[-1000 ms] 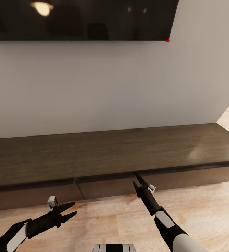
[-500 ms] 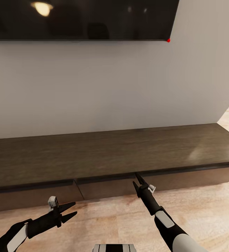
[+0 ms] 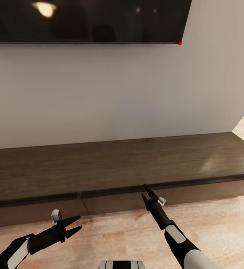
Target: Place each of the two pumpkins and all three candles from the living room inside a cabinet in the living room (use any cabinet), then make sure every cabinet is closed, and position the cauldron so it is next to a table in the living room.
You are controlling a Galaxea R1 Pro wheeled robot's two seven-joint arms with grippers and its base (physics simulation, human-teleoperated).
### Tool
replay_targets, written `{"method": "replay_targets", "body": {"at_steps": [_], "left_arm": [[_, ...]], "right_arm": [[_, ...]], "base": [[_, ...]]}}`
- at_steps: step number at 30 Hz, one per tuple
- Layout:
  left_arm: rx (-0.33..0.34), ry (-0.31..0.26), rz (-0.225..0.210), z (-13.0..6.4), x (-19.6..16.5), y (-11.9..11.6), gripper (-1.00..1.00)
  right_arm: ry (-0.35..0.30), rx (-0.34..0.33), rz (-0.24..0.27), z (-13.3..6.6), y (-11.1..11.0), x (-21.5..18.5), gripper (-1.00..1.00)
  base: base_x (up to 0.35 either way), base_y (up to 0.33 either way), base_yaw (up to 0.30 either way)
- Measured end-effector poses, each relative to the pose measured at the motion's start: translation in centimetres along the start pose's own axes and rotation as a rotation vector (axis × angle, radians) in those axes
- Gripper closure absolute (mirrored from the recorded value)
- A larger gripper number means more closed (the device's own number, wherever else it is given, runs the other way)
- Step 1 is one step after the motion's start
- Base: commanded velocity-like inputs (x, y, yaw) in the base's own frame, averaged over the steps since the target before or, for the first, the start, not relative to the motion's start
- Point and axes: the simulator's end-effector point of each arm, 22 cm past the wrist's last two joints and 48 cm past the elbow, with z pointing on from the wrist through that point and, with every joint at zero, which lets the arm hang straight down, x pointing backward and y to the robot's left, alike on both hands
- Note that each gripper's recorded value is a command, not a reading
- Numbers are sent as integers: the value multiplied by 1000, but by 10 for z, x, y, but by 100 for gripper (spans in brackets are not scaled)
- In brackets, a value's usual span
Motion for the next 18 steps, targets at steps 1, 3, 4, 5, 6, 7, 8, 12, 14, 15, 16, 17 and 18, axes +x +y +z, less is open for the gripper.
{"method": "replay_targets", "body": {"at_steps": [1,3,4,5,6,7,8,12,14,15,16,17,18], "left_arm": [[0,0,0,0,0,0,-100],[0,0,0,0,0,0,-100],[0,0,0,0,0,0,-100],[0,0,0,0,0,0,-100],[0,1,0,0,0,0,-100],[0,1,0,0,0,0,-100],[0,1,1,0,0,0,-100],[-1,0,1,0,0,0,-100],[0,0,1,0,0,0,-100],[0,1,1,0,0,0,-100],[0,0,1,0,0,0,-100],[0,0,1,0,0,0,-100],[0,1,1,0,0,0,-100]], "right_arm": [[0,0,0,0,0,0,-100],[0,0,0,0,0,0,-100],[0,0,0,0,0,0,-100],[0,0,0,0,0,0,-100],[0,0,0,0,0,0,-100],[0,0,0,0,0,0,-100],[0,0,0,0,0,0,-100],[2,4,4,-3,-3,2,-100],[2,5,4,-4,-3,2,-100],[2,5,4,-4,-3,2,-100],[2,5,4,-4,-3,2,-100],[2,5,4,-4,-3,2,-100],[2,5,4,-4,-3,2,-100]], "base": [[2,0,0],[1,0,0],[0,0,0],[18,0,0],[62,0,0],[97,0,0],[105,0,0],[45,0,0],[10,0,0],[5,0,0],[3,0,0],[2,0,0],[1,0,0]]}}
